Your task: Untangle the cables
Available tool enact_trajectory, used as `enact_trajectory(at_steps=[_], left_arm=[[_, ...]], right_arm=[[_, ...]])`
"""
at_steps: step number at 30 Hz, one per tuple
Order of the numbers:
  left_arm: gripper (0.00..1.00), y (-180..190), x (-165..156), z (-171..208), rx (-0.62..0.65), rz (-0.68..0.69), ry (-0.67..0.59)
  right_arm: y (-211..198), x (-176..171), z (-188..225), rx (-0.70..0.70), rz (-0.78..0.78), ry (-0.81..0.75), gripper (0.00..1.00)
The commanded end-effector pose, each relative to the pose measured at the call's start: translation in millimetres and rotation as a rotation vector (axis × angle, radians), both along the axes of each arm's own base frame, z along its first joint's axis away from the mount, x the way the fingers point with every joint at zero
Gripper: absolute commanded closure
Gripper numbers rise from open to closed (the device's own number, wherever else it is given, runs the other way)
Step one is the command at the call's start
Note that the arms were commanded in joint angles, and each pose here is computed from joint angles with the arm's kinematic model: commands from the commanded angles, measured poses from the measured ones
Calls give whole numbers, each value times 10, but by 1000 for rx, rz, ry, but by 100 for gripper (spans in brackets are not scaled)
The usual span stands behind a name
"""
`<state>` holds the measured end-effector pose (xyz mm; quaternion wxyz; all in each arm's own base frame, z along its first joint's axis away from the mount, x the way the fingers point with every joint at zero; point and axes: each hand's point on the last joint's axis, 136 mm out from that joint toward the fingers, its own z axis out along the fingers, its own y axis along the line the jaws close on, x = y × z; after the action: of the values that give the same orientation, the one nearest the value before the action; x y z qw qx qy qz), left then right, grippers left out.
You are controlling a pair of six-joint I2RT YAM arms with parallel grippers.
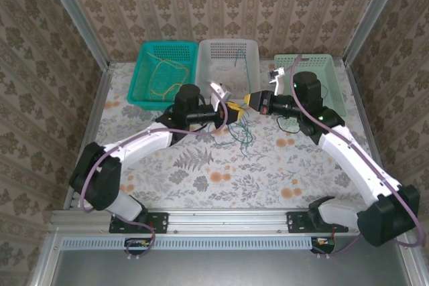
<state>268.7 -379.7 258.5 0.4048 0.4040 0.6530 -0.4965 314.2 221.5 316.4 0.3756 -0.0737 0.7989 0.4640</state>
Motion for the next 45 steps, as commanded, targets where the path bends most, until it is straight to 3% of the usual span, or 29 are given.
enact_trajectory(at_steps=[1,14,18,19,20,23,27,31,37,45], left_arm=[[92,-106,-55,-79,-15,-67,156],[93,-266,-236,54,-155,-219,291],[70,-232,-120,11,-145,-153,299],[51,-189,-60,13,-142,-111,291],[40,-145,-13,13,-135,-76,280],[17,52,103,-11,-63,57,231],[7,366,229,10,56,214,170],[5,680,384,143,39,337,162],[6,1045,671,340,46,457,83],[12,987,710,556,45,336,-21]], right_arm=[[-19,-63,122,-141,-44,-194,100],[-3,-28,-67,-357,-108,-356,100],[44,-62,-115,-363,-52,-334,100],[28,-55,-133,-360,-50,-319,100],[0,-44,-156,-352,-50,-300,100],[-121,12,-274,-314,-53,-214,100],[-190,-5,-371,-300,-36,-164,100],[-211,-23,-397,-298,-28,-157,100],[-43,-207,-364,-265,126,-153,100],[93,-364,-386,-212,250,-86,100]])
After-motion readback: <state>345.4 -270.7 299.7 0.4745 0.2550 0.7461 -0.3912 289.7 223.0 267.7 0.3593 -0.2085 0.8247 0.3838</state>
